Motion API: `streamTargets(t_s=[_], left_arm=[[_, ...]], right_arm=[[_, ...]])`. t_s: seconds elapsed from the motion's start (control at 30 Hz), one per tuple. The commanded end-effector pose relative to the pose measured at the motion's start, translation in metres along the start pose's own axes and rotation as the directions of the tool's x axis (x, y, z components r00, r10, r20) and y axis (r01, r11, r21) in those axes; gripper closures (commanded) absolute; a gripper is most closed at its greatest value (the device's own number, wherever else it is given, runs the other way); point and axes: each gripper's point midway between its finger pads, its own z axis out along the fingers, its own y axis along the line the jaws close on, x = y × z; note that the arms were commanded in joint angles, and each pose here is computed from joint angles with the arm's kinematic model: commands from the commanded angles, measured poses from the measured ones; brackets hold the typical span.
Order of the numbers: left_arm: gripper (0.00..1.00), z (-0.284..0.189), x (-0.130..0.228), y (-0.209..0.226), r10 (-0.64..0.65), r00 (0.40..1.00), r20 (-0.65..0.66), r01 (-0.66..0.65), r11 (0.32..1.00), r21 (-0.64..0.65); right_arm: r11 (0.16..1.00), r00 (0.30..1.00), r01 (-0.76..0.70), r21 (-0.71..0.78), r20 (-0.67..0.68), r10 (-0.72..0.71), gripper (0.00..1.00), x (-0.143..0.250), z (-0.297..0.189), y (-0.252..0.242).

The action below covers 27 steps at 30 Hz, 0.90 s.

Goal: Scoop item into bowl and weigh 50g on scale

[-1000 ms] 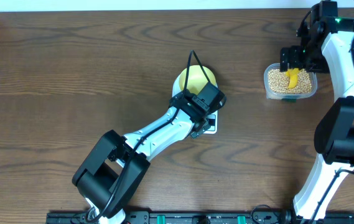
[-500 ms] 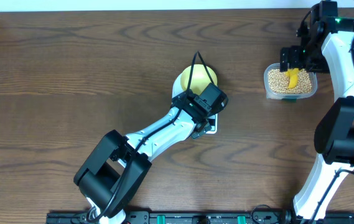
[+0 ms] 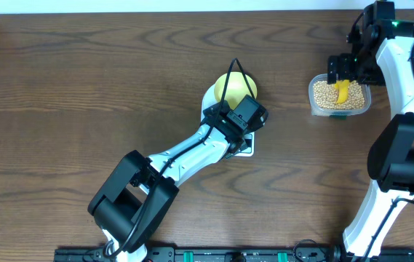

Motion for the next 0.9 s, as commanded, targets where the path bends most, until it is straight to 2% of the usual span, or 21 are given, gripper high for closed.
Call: streamTargets(t_s=[0.0, 0.63, 0.87], left_arm=[[0.02, 0.018, 0.015, -0.003, 0.011, 0.998, -0.067, -0.011, 1.0, 0.011], [0.02, 0.025, 0.019, 0.007, -0.024, 0.997, -0.069, 0.024, 1.0, 0.004], [0.02, 0.006, 0.016, 0.032, -0.207, 0.978, -0.018, 0.206, 0.978, -0.035]], right_arm=[[1.0, 1.0, -0.005, 0.005, -0.012, 0.005, 0.01, 0.003, 0.004, -0.002], [1.0, 1.0, -0.005, 0.005, -0.012, 0.005, 0.01, 0.003, 0.004, -0.002], [1.0, 1.0, -0.005, 0.005, -0.012, 0.005, 0.01, 0.003, 0.004, -0.002]])
